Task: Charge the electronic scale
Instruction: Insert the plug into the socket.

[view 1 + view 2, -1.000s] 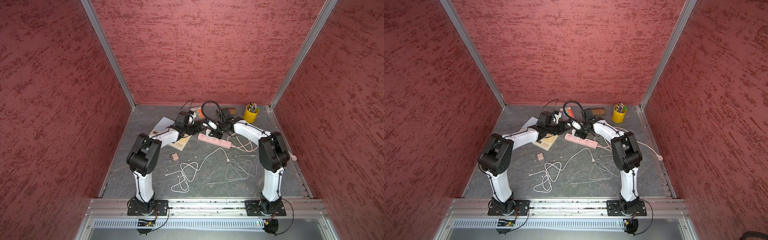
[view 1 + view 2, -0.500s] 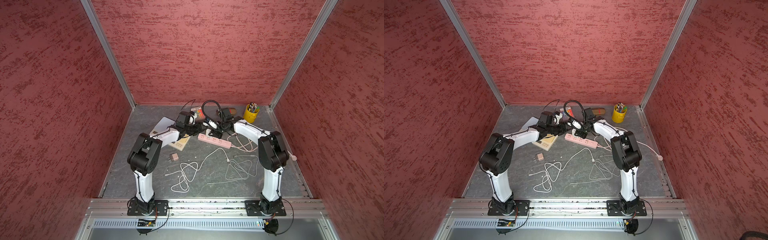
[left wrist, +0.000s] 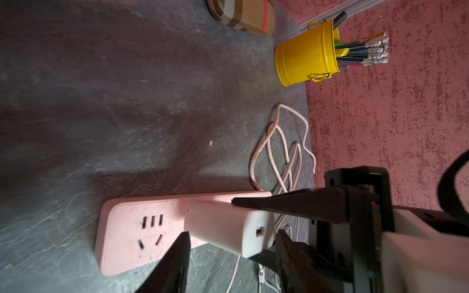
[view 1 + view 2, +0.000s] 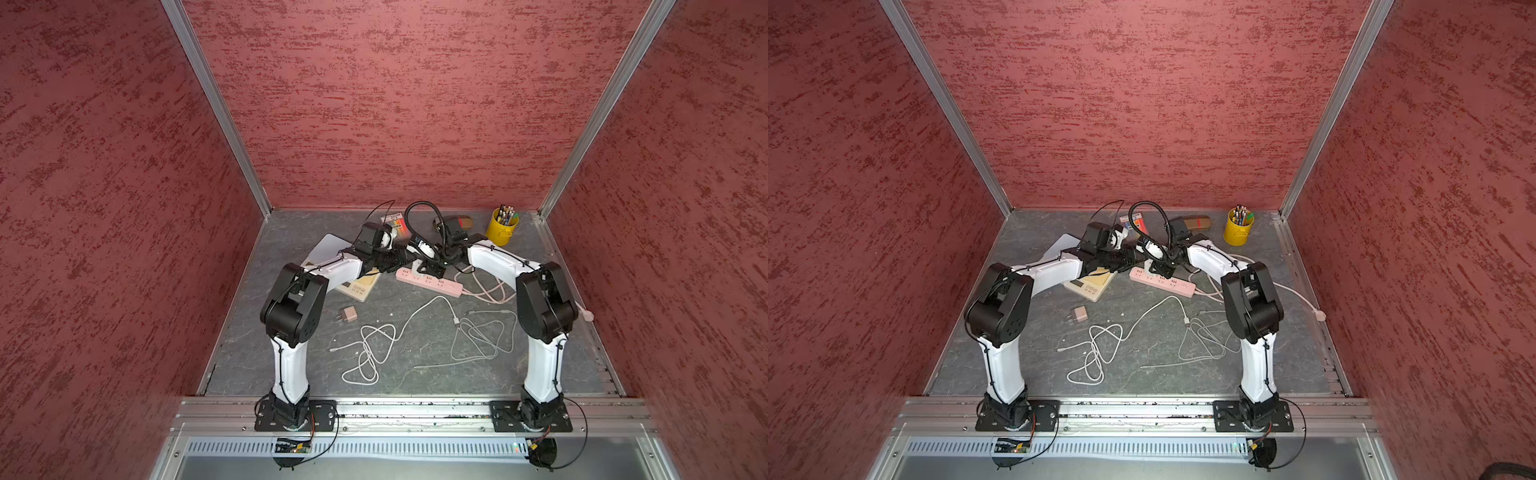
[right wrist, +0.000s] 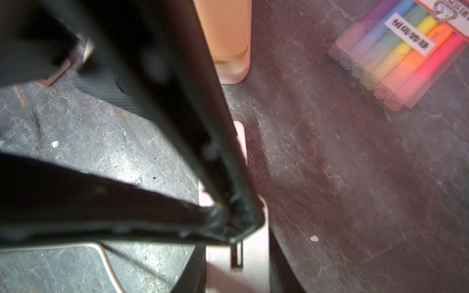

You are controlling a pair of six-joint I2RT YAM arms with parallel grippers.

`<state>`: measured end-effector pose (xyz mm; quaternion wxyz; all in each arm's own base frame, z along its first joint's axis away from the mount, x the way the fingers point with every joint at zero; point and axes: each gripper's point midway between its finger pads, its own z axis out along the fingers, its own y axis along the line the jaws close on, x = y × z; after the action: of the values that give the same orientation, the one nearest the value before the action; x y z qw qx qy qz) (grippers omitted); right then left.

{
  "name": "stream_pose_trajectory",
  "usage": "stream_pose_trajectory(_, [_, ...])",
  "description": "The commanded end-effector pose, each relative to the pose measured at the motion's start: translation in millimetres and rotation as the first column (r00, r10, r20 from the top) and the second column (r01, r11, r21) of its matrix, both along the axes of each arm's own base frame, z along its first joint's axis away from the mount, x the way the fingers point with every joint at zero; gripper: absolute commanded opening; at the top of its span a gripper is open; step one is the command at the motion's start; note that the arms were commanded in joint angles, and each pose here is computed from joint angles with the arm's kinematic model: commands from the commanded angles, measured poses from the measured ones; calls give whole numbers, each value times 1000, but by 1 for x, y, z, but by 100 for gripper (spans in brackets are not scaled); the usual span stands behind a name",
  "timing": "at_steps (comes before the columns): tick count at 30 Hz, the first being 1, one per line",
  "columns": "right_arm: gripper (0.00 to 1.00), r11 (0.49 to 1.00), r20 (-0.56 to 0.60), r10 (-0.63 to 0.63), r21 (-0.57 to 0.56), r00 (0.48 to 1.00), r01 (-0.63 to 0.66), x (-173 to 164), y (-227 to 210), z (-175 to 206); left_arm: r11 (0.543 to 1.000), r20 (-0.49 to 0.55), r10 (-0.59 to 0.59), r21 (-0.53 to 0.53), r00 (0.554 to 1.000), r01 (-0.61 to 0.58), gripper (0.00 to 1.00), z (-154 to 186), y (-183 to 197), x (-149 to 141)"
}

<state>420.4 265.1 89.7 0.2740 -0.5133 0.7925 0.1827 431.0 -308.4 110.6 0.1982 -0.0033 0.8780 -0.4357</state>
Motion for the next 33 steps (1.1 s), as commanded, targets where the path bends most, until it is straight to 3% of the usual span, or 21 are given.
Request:
stream_pose_trajectory(1, [0,997,-81,3,-83,997,-10,-13,-8,-29,1000,12,-29,-1,1000,29,52,-3,-10,2])
stream_pose_trajectory(6, [0,996,-100,10,-92,995,-19,-12,-3,-33,1000,-9,-24,13,1000,24,47,-15,-10,4])
stream_pose_trajectory(11, [0,997,-128,16,-79,992,-27,-14,4,-38,999,-44,-25,28,999,27,35,-28,-9,-1])
stream_pose_trajectory(25, [0,995,-226,-28,-98,974,6,-50,-11,-80,991,-117,-3,135,993,19,25,-66,5,-24])
stream_pose_trajectory(33, [0,977,-242,-72,-211,968,20,-54,-26,-106,984,-149,9,179,989,18,22,-84,8,-37])
